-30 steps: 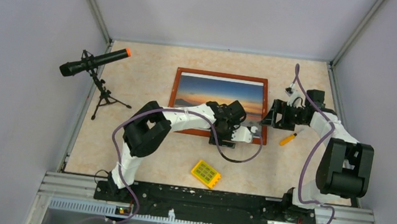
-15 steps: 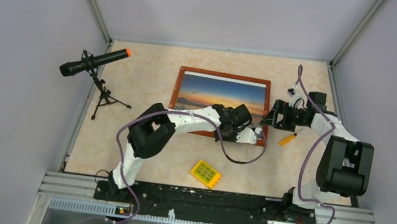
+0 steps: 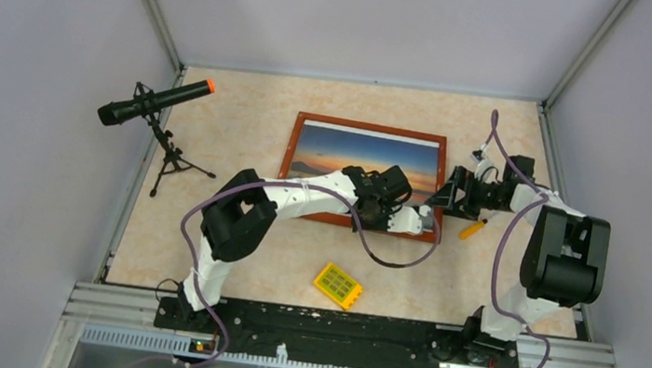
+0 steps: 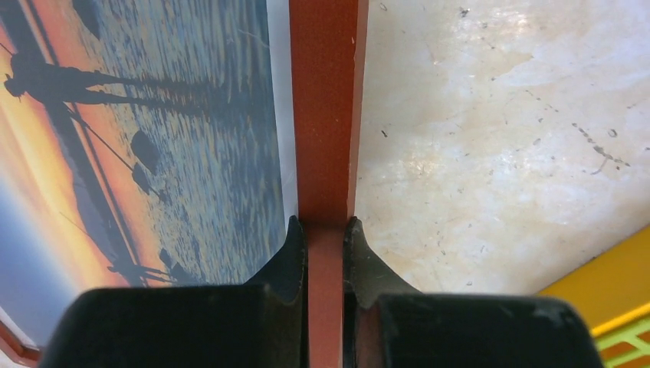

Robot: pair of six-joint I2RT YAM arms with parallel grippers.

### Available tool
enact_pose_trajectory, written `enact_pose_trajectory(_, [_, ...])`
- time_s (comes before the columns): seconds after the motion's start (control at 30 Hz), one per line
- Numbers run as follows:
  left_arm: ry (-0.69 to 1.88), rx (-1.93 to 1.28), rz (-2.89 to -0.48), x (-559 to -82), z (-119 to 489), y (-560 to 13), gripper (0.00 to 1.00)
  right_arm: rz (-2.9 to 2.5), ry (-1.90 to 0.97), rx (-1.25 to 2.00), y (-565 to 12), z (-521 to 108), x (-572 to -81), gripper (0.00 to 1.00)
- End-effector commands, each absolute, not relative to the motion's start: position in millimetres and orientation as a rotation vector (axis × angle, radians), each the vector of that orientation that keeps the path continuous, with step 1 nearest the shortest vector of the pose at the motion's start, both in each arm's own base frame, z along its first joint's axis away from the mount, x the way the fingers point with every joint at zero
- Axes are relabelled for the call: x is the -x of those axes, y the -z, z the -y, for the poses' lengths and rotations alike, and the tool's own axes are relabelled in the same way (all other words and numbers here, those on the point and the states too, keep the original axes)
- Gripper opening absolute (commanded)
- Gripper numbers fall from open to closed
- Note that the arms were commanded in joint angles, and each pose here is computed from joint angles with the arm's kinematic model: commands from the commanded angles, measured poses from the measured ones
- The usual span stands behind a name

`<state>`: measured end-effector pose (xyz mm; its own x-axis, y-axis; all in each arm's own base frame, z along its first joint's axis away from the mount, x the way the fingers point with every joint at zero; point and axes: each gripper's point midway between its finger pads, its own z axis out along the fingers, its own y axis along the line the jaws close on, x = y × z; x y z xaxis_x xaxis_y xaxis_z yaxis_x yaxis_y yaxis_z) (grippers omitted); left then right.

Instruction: Take the photo out of the frame

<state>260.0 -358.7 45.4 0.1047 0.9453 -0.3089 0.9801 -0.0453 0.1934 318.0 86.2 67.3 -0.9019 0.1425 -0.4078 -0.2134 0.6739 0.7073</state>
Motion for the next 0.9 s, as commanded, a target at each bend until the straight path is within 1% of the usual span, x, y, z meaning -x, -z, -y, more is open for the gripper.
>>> enact_pose_trajectory(0.0, [0.215,-1.93,-1.801,-266.0,371.3,-98.5,0.0,-2.419,-1.12,0.06,-69.0,-82.5,-324.6,0.97])
enact_pose_trajectory(0.07, [0.223,-1.915,-1.796,-268.9,371.4,-104.4,0.0,-2.426,-1.137,0.05,-66.0,-83.0,-324.2,0.97])
enact_pose_trajectory(0.17, [0.251,-1.906,-1.779,-267.4,374.6,-111.9,0.0,-2.421,-1.25,0.006,-64.8,-91.5,-321.4,0.97])
enact_pose_trajectory(0.27, [0.289,-1.903,-1.769,-263.8,377.9,-115.7,0.0,-2.36,-1.424,-0.001,-70.5,-103.7,-319.1,0.93])
enact_pose_trajectory(0.4, [0.366,-1.917,-1.751,-253.9,382.1,-118.5,0.0,-2.294,-1.532,-0.059,-75.2,-110.8,-322.7,0.88])
enact_pose_trajectory(0.57, [0.39,-1.901,-1.7,-252.8,385.8,-123.0,0.0,-2.263,-1.653,-0.128,-73.3,-119.8,-322.9,0.82])
enact_pose_trajectory(0.77, [0.404,-1.911,-1.663,-252.4,389.5,-117.5,0.0,-2.255,-1.718,-0.144,-68.1,-131.5,-323.5,0.7])
enact_pose_trajectory(0.87, [0.399,-1.92,-1.658,-253.2,389.8,-112.3,0.0,-2.244,-1.746,-0.166,-69.4,-133.0,-325.2,0.62])
